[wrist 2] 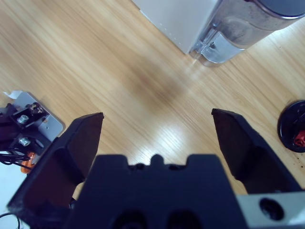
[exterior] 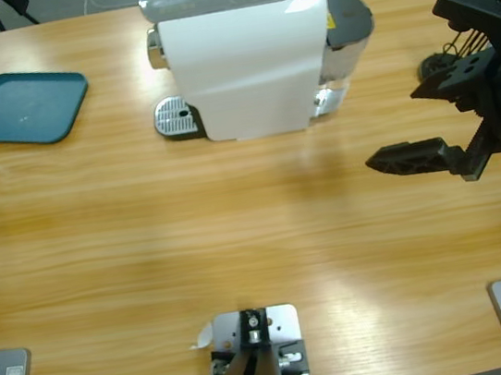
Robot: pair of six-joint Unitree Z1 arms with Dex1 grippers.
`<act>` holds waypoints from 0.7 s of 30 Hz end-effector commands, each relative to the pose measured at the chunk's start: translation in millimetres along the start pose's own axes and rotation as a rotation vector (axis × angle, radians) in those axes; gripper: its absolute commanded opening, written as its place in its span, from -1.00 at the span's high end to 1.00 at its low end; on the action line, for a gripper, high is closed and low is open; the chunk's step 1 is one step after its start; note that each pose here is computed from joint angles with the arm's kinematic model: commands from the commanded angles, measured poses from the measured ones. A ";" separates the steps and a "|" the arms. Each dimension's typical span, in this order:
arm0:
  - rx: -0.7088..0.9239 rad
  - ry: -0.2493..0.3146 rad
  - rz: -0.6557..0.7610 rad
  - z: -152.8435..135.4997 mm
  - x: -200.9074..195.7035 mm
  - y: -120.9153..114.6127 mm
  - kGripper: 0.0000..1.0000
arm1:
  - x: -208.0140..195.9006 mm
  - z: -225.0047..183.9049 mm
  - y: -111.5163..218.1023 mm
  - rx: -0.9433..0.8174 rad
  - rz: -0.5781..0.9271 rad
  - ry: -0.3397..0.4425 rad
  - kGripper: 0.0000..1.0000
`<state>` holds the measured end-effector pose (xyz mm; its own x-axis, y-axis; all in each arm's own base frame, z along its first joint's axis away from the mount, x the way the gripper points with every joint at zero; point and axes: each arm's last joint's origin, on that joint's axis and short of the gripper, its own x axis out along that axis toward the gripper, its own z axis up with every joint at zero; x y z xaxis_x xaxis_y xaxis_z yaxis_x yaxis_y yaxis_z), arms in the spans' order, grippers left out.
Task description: Pour coffee
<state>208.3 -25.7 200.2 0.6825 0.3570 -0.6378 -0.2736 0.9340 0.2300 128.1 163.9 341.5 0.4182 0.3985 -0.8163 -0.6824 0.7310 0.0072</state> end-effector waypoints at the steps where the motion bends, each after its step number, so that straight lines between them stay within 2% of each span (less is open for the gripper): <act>1: -0.008 0.033 0.040 -15.4 18.0 0.5 -0.91 | 7.9 1.8 2.4 -0.022 -0.011 0.030 -1.00; 2: -0.009 0.031 0.039 -16.1 19.9 -0.3 -0.84 | 7.9 1.8 2.4 -0.021 -0.011 0.030 -1.00; 4: -0.017 0.020 0.030 -18.5 23.2 -2.1 -0.50 | 7.9 1.8 2.4 -0.020 -0.010 0.030 -1.00; 7: -0.034 0.002 0.015 -22.5 23.1 -1.9 -0.45 | 7.5 1.8 2.3 -0.020 -0.012 0.029 -1.00; 10: -0.025 0.017 -0.004 -26.4 27.5 -4.8 -0.42 | 7.5 1.8 2.2 -0.019 -0.013 0.029 -1.00; 13: -0.019 0.015 -0.031 -29.2 26.0 -4.7 0.24 | 7.4 1.7 2.2 -0.017 -0.013 0.028 -1.00; 15: -0.009 0.010 -0.034 -30.4 23.8 -3.6 0.95 | 7.2 2.1 2.3 -0.016 -0.012 0.027 -1.00; 18: -0.013 -0.021 -0.045 -30.9 13.2 1.7 1.00 | 5.1 3.1 1.8 -0.016 -0.019 0.017 -1.00; 21: -0.039 -0.107 -0.133 -21.9 -5.9 7.4 1.00 | -7.1 5.0 0.0 -0.016 -0.030 -0.018 -1.00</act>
<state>210.8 -22.8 176.5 0.7292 0.3258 -0.6018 -0.2808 0.9444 0.1710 128.5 164.2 341.2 0.4194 0.3956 -0.8170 -0.6813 0.7320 0.0047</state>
